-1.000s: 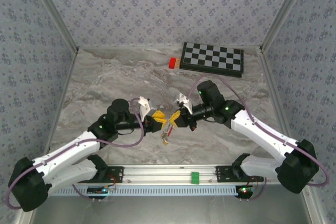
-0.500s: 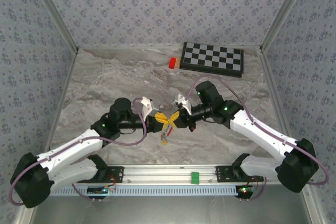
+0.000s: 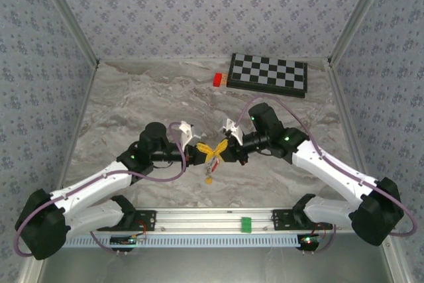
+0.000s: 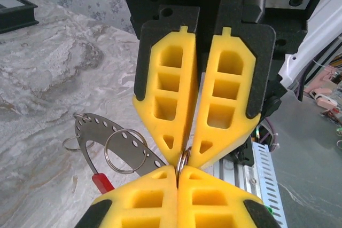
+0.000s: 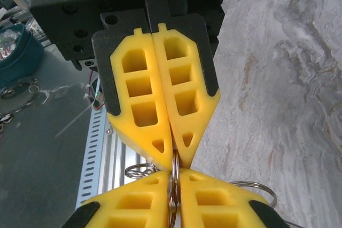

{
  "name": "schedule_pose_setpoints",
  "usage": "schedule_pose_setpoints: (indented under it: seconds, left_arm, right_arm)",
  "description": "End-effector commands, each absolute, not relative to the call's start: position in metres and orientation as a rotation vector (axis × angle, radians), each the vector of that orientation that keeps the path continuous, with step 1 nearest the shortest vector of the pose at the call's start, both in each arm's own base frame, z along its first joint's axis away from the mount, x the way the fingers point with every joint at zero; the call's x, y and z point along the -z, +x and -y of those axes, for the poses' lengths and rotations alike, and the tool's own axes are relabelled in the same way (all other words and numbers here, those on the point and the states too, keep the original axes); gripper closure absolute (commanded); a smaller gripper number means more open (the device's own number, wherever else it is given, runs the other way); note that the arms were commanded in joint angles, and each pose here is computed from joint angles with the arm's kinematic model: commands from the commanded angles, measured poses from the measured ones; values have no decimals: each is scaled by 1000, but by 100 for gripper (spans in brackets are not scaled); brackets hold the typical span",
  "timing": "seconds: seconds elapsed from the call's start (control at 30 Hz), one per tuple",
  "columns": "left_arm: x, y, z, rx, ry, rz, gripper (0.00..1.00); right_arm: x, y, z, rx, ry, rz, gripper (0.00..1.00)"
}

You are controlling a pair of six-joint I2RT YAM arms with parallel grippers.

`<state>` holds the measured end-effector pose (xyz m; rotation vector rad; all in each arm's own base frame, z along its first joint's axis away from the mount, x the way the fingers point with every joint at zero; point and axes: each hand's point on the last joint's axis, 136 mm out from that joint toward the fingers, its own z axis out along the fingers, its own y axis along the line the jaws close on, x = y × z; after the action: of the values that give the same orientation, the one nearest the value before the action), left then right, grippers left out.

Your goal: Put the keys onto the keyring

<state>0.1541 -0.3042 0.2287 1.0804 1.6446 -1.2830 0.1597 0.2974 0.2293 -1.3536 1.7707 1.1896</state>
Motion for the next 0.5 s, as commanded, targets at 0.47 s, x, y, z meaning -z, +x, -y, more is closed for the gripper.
schedule_pose_setpoints:
  seconds: [0.47]
  left_arm:
    - [-304, 170, 291, 1277, 788, -1338, 100]
  right_arm:
    - [-287, 196, -269, -1286, -824, -1492, 65]
